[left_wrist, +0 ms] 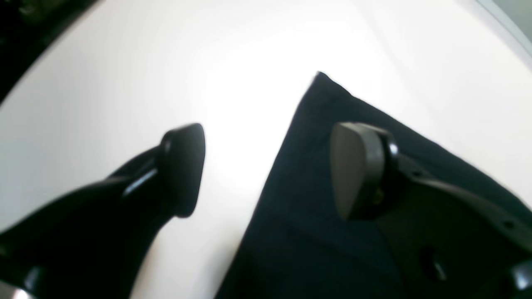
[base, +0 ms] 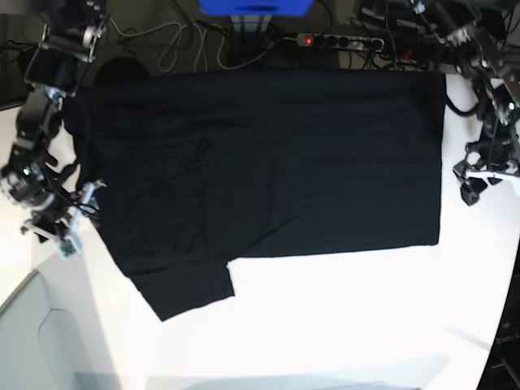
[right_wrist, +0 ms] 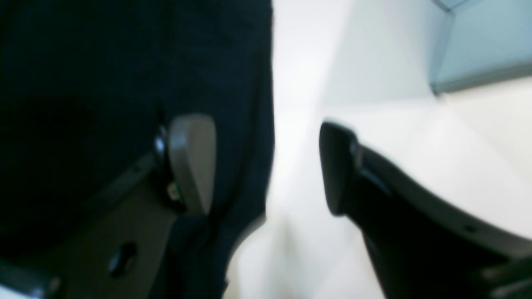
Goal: Fold the T-shirt properly
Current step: 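Move both grippers down the shirt sides and grasp the hem corners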
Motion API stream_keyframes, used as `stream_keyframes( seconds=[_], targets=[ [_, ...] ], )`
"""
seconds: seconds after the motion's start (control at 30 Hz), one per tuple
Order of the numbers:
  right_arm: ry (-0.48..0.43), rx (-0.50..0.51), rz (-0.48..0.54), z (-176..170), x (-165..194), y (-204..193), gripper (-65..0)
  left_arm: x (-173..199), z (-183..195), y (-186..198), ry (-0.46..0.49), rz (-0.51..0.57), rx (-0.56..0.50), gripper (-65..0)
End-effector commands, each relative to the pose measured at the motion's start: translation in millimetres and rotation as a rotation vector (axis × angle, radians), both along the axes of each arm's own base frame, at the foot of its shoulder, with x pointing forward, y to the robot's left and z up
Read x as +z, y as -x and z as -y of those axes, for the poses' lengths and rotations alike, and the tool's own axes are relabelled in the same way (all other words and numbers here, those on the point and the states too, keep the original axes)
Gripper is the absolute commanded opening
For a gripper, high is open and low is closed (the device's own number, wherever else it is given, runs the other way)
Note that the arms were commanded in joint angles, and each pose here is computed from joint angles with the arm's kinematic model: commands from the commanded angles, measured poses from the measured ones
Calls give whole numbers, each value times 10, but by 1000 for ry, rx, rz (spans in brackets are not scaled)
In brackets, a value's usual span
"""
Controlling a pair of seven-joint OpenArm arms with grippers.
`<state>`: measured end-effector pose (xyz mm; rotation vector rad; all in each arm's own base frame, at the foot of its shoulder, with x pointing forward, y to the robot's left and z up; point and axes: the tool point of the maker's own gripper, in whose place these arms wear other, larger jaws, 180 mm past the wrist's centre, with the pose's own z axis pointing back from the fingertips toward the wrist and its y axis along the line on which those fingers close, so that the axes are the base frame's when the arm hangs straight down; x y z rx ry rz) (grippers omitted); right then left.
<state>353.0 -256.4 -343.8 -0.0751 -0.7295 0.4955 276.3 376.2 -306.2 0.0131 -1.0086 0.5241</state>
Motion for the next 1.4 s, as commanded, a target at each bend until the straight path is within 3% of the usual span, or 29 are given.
stream_keyframes(
  seconds=[0.0,0.2,0.43,0.6,0.77,0.93,1.17,1.37],
  targets=[
    [-17,10,49,-2,156,-202,-267,173,-83,-133,-35,42,-4,-198],
    [-230,-85,60,-90,72,-817,-267,49,-125,-715,4,24,-50,-198],
    [-390,-163,129,-157,7,-1180,-266,-198,-21,-1243,-71,9,-137,-198],
    [-423,-197,143,-243,-243,-1193,-266,-543,18,-1346,-90,-40,-151,-198],
    [-442,-284,175,-147,-490,-1089,-266,-663,200,-1412,-135,-42,-214,-198],
    [-447,-292,188,-135,-500,-1088,-266,-711,360,-1447,-159,-35,-264,-198],
    [-443,-300,152,-143,-675,-938,-266,-954,263,-1306,-141,-101,-232,-198],
    [-443,-311,116,-146,-816,-828,-272,-977,257,-1293,-143,-97,-228,-201]
  ],
)
